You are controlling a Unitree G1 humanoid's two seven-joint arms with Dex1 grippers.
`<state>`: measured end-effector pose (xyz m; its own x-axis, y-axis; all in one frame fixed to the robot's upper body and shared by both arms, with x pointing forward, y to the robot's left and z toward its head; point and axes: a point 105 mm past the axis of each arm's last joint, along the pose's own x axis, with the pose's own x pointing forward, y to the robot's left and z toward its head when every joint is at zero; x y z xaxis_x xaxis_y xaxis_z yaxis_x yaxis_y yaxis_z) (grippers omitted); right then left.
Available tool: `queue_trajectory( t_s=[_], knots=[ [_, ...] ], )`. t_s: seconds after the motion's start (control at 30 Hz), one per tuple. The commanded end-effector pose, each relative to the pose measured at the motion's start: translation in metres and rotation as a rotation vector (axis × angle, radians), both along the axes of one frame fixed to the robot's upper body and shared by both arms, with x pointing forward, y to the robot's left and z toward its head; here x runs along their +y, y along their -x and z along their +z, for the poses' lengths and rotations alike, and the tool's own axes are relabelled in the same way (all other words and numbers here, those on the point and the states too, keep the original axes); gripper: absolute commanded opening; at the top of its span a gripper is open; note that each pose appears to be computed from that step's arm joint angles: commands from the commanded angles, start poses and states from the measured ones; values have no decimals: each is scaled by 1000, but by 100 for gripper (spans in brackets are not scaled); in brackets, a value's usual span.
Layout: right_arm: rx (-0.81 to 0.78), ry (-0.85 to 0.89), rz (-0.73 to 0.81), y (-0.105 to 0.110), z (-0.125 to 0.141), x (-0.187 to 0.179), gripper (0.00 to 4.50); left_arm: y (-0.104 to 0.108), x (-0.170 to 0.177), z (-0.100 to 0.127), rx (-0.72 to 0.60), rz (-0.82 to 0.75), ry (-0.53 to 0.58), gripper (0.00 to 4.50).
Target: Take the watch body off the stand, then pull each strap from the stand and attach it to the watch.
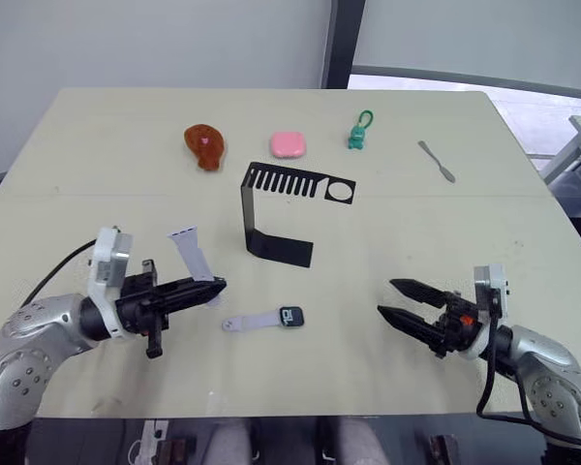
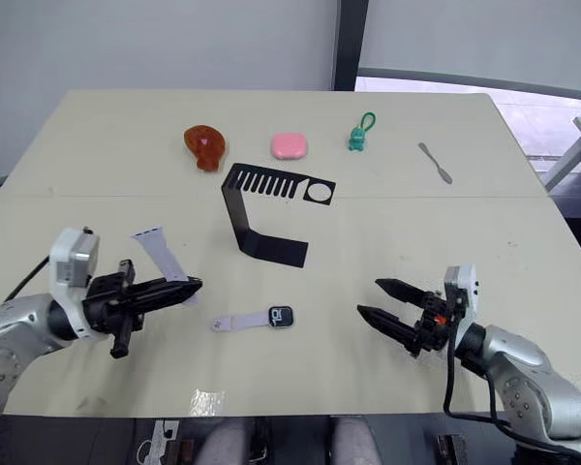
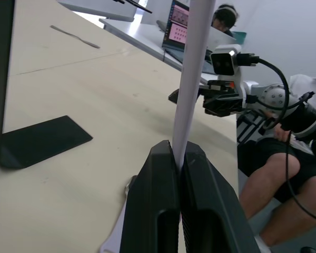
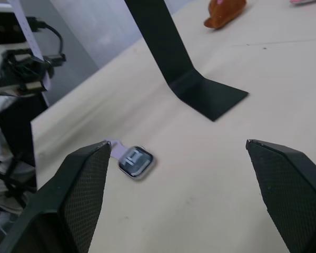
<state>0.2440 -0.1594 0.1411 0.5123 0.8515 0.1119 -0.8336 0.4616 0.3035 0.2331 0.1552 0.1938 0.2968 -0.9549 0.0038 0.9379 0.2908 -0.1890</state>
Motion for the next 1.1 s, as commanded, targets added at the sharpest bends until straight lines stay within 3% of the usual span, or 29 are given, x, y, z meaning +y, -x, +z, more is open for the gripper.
queue_trajectory(
  t_s=[0.03,0.3,0.5,1.1],
  knots=[
    [33,-143,100,10,17,21,446,6,-19,3,46,-114,-17,0],
    [119,-335,223,11,40,57,446,0,-53,-4,132,-249,-82,0],
    [121,-363,317,15,39,87,446,4,-79,-4,220,-362,-15,0],
    [36,-412,361,6,76,115,446,7,-89,-13,257,-359,-2,0]
  ],
)
